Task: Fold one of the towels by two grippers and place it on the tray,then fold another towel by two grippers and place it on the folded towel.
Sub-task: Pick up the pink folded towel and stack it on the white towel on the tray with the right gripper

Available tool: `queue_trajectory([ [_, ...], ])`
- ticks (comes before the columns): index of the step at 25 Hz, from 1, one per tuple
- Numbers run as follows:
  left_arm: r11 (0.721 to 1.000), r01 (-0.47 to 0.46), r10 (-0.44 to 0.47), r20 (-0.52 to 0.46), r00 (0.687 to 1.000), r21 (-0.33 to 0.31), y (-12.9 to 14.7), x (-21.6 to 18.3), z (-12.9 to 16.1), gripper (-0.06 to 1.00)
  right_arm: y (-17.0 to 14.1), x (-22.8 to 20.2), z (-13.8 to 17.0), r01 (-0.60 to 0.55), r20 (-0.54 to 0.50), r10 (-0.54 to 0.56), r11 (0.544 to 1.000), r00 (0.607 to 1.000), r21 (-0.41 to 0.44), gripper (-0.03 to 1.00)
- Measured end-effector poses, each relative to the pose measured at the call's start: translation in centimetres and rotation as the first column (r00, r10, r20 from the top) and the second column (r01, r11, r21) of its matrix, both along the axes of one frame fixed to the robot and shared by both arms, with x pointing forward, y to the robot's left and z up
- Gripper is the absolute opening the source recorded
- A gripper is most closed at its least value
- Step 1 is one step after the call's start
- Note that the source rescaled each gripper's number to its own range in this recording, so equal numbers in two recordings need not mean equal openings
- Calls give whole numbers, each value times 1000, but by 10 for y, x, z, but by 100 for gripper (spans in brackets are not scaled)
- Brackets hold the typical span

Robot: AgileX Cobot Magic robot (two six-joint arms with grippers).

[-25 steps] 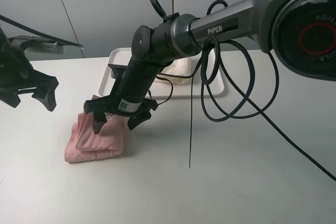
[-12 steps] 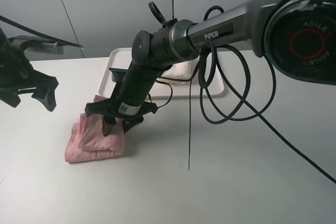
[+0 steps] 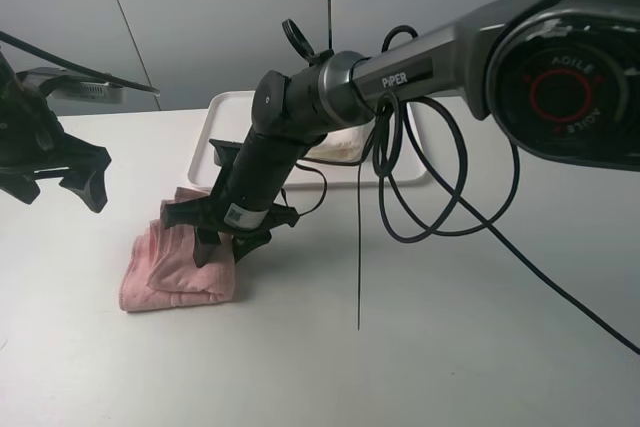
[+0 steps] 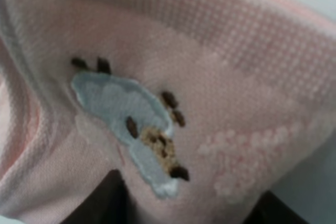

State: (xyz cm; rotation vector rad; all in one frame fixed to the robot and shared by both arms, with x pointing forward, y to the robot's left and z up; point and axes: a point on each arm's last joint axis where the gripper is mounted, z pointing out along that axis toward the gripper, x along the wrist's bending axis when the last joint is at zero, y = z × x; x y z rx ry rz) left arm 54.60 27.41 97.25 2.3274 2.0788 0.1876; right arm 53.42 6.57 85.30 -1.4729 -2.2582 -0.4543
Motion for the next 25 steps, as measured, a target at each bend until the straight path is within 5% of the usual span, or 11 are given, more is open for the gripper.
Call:
queue_trajectory([
  [3, 1000, 0, 0, 0, 1000, 0, 0, 0, 0, 100, 1, 0, -1, 8, -7, -8, 1000, 1000, 5, 42],
  [7, 1000, 0, 0, 2, 1000, 0, 0, 0, 0, 100, 1, 0, 0, -15, 3, 15, 1000, 1000, 18, 11],
  [16, 1000, 0, 0, 2, 1000, 0, 0, 0, 0, 100, 2, -1, 4, -51, 16, 50, 998, 999, 42, 11],
  [25, 1000, -15, 14, 54, 998, 6, 1, 2, 23, 100, -6, 5, 83, -135, 153, 112, 980, 982, 145, 11],
])
